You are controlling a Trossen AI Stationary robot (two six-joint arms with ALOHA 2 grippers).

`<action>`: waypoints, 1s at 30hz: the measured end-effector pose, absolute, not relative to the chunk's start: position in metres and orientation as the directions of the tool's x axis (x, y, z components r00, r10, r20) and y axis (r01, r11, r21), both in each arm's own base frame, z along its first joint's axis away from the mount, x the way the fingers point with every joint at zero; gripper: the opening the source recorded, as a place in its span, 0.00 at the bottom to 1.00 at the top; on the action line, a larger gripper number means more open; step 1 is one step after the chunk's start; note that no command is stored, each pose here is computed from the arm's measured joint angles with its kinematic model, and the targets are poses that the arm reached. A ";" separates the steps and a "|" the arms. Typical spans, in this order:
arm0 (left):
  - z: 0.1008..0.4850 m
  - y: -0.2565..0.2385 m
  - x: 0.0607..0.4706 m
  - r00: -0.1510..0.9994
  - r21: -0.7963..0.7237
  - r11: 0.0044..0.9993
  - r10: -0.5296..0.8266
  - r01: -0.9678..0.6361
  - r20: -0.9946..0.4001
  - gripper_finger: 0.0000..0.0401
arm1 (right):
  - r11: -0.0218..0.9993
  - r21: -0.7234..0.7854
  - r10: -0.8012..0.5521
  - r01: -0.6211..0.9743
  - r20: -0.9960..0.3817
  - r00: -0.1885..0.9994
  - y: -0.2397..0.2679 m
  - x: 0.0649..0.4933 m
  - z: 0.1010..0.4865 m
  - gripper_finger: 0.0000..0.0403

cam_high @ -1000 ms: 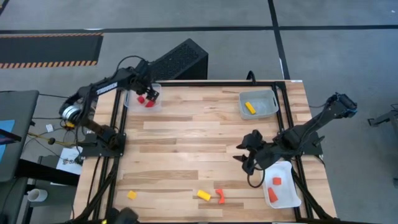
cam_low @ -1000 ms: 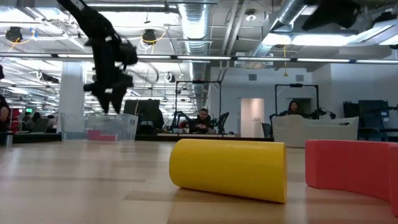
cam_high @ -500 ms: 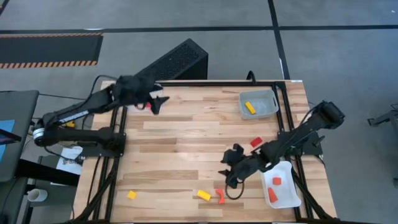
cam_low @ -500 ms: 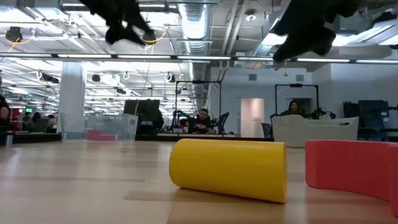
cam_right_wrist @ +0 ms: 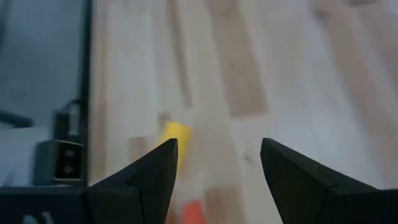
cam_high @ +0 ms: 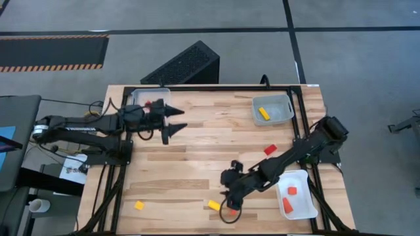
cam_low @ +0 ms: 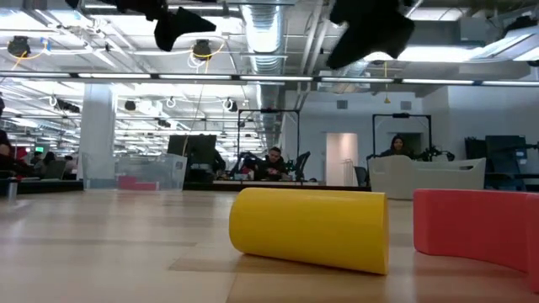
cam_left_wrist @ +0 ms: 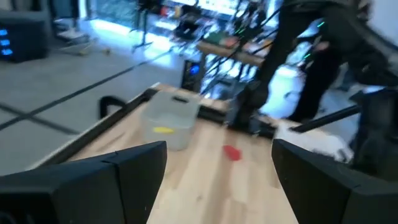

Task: Sort & place blocks by color
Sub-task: Put the right yellow block into the gray bin

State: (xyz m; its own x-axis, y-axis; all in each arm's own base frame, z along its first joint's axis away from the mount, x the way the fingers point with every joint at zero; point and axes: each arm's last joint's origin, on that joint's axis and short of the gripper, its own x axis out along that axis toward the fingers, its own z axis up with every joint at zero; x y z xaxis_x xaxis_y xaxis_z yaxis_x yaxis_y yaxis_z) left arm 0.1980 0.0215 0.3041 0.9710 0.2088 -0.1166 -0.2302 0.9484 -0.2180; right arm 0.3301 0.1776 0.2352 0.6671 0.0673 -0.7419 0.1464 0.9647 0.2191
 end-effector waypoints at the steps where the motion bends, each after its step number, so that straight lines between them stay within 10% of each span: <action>1: 0.298 0.018 0.199 0.976 -0.229 0.950 0.192 -0.212 -0.106 0.70 | 0.965 0.233 0.097 0.118 -0.737 0.669 0.182 0.336 0.233 0.63; 14: 0.240 -0.025 0.188 0.984 -0.270 0.947 0.181 -0.176 -0.007 0.70 | 0.878 0.410 0.235 0.248 -0.820 0.522 0.192 0.363 0.172 0.63; 30: 0.237 -0.032 0.186 0.979 -0.275 0.941 0.205 -0.199 -0.008 0.70 | 0.907 0.353 0.171 0.229 -0.807 0.565 0.224 0.369 0.196 0.63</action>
State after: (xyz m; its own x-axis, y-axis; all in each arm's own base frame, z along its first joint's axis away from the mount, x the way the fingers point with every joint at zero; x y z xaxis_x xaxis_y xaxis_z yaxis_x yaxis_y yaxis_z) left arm 0.1855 -0.0318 0.2372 0.9787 0.2051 -0.0080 -0.1994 0.9407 -0.2746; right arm 0.3694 0.2236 0.1955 0.5655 0.1712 -0.8068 0.2294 0.9070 0.3532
